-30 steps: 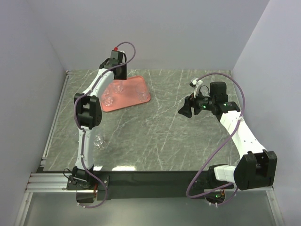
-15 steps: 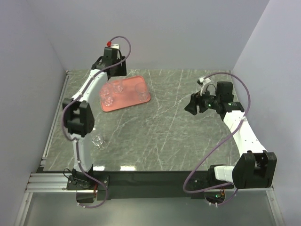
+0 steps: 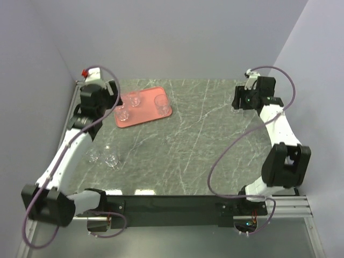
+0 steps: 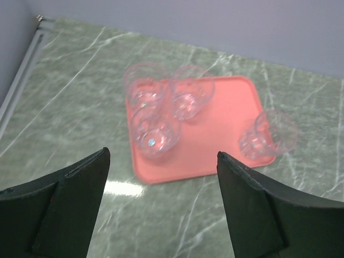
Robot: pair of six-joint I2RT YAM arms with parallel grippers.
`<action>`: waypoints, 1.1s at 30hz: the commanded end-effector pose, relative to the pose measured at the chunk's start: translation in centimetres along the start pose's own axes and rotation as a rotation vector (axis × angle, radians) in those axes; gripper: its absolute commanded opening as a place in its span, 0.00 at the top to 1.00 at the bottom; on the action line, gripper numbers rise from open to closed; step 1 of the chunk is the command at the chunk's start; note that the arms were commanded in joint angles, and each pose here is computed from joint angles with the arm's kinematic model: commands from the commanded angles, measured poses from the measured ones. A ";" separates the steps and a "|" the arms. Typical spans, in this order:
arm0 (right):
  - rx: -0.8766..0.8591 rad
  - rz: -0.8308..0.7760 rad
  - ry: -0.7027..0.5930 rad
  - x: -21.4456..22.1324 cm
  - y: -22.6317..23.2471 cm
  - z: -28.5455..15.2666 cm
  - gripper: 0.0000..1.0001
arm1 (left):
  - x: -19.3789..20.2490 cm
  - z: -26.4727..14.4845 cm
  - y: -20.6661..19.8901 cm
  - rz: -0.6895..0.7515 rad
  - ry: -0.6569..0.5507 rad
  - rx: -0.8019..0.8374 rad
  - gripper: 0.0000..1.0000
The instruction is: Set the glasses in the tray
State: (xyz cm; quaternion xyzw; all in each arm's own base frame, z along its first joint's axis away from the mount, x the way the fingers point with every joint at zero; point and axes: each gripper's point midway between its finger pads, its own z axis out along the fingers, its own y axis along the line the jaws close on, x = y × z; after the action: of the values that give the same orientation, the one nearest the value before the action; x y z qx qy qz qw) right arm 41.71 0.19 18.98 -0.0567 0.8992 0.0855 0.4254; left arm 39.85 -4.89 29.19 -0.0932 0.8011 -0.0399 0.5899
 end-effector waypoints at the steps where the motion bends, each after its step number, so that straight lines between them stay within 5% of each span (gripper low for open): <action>1: 0.171 0.055 -0.018 -2.7 -4.2 0.6 0.37 | 0.5 -1.9 2.1 -0.046 -0.087 -0.045 0.14; 13: 0.298 0.099 0.058 -5.3 -9.5 6.4 0.47 | 2.8 -5.0 5.9 -0.030 -0.128 -0.162 0.12; 33: 0.338 0.100 0.157 -2.5 -12.7 12.0 0.60 | 2.6 -5.2 6.2 -0.017 -0.139 -0.173 0.12</action>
State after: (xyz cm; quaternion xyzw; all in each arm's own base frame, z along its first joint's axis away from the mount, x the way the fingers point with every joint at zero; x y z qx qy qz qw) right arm 53.38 -8.86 10.37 0.0505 0.9422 -0.0388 0.3289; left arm 33.41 0.04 25.97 -0.1489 0.7737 0.0260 0.6152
